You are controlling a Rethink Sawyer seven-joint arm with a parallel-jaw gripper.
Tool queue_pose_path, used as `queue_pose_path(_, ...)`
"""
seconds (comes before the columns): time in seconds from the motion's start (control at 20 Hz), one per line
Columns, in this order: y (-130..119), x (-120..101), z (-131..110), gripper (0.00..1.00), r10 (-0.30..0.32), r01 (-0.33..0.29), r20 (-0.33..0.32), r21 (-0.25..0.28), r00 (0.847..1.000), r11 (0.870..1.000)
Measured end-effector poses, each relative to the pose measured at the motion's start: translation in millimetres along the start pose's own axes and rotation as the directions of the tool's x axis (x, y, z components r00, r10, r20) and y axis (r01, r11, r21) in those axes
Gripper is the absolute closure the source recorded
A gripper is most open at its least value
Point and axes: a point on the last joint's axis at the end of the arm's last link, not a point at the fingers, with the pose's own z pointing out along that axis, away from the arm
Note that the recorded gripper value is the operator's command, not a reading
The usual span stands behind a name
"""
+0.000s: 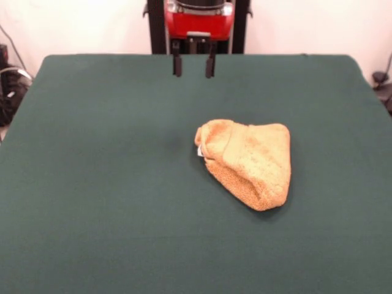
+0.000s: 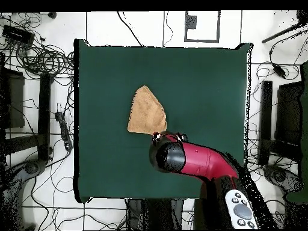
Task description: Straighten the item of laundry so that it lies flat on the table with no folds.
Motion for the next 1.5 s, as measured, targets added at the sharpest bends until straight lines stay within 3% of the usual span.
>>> queue_pose_path(0.25,-20,-2,-3,0.0,0.029,-0.029,0.008,0.003,1.0,1.0)
queue_pose_path(0.35,-40,-3,-6,0.0,0.061,-0.061,0.016,0.01,0.998,0.998)
queue_pose_path(0.6,-53,-6,-12,0.0,0.08,-0.081,0.03,0.016,0.996,0.997)
queue_pose_path(1.5,-20,-14,3,0.0,0.021,-0.021,0.022,0.006,1.0,1.0)
